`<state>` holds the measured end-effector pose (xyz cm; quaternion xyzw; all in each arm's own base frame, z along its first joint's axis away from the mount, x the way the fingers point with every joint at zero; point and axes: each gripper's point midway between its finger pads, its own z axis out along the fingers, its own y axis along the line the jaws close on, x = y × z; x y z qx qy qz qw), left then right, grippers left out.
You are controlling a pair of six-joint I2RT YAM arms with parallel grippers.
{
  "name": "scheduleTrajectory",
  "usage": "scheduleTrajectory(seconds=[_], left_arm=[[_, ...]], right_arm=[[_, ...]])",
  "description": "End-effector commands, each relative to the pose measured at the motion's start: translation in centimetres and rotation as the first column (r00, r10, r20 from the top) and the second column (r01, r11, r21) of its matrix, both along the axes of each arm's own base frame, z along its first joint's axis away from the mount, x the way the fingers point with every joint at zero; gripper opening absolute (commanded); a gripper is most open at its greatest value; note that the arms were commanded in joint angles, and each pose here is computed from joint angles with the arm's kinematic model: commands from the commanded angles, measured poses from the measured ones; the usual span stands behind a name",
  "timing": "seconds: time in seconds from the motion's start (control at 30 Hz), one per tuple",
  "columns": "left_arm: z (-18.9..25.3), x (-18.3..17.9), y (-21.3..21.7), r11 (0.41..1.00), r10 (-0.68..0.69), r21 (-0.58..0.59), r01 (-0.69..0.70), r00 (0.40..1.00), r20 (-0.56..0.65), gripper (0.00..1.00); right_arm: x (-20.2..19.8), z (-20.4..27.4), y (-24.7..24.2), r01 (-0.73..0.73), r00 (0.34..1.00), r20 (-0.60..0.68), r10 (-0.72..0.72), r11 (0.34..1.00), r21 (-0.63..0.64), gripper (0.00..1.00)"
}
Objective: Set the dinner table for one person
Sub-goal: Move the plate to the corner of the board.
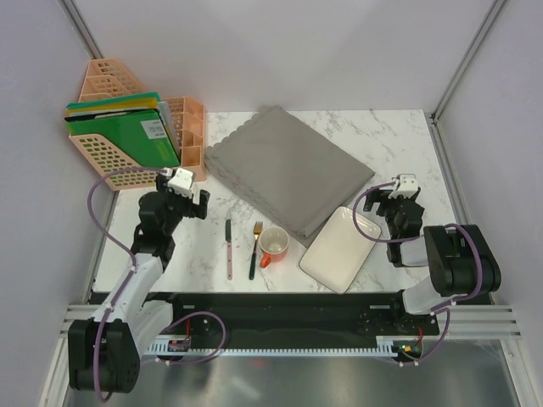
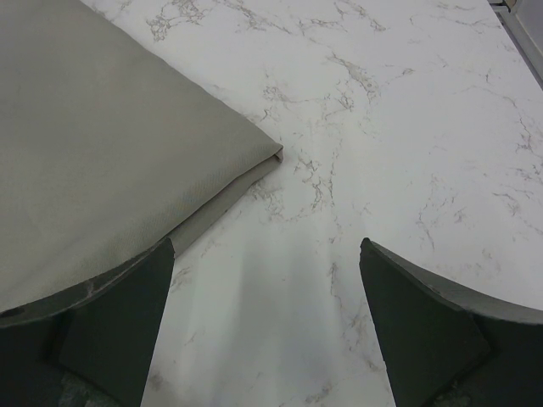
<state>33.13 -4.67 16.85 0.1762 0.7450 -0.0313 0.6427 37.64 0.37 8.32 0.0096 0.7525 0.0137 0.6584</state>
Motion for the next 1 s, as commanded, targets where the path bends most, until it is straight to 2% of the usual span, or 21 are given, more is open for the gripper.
scheduleTrajectory(seconds=[0.0,0.13,0.23,0.37,0.53,0.6,0.67,0.8,0.9,0.97], left_arm=[[-1.0,0.4,2.5,0.987,0.095,0.144,-0.076,0.987,-0.129,1.0],[-3.1,-0.7,1.9,0.984,0.039,0.179,0.009,0.964,-0.262,1.0],[-4.1,-1.4,2.0,0.981,0.041,0.194,0.02,0.952,-0.303,1.0],[-6.7,-3.3,1.2,0.989,0.009,0.14,0.047,0.927,-0.375,1.0],[-6.5,-4.0,1.1,0.981,-0.014,0.162,0.102,0.884,-0.468,1.0],[-5.8,-3.5,1.4,0.98,-0.004,0.175,0.093,0.891,-0.453,1.0],[-4.6,-3.2,0.7,0.991,-0.023,0.113,0.076,0.91,-0.415,1.0],[-3.0,-5.4,-3.0,0.978,-0.21,-0.058,0.202,0.914,-0.348,1.0],[-2.7,-5.9,-3.0,0.976,-0.217,-0.043,0.215,0.919,-0.33,1.0],[-3.0,-5.9,-2.0,0.98,-0.179,0.03,0.199,0.929,-0.324,1.0]], right_arm=[[0.2,0.9,0.3,-0.012,0.999,0.033,0.012,1.0,0.011,0.98],[0.2,0.9,0.4,-0.014,0.999,0.033,0.014,1.0,0.011,0.98],[0.2,0.8,0.4,-0.014,0.999,0.03,0.013,1.0,0.013,0.98],[0.2,0.8,0.4,-0.015,0.999,0.032,0.015,1.0,0.011,0.98],[0.2,0.9,0.4,-0.014,0.999,0.033,0.013,1.0,0.013,0.98],[0.2,0.9,0.4,-0.015,0.999,0.033,0.015,1.0,0.013,0.98],[0.2,0.9,0.4,-0.015,0.999,0.033,0.015,1.0,0.013,0.98],[0.2,0.9,0.4,-0.015,0.999,0.033,0.015,1.0,0.013,0.98],[0.2,0.9,0.4,-0.015,0.999,0.033,0.015,1.0,0.013,0.98],[0.2,0.8,0.4,-0.015,0.999,0.032,0.015,1.0,0.011,0.98]])
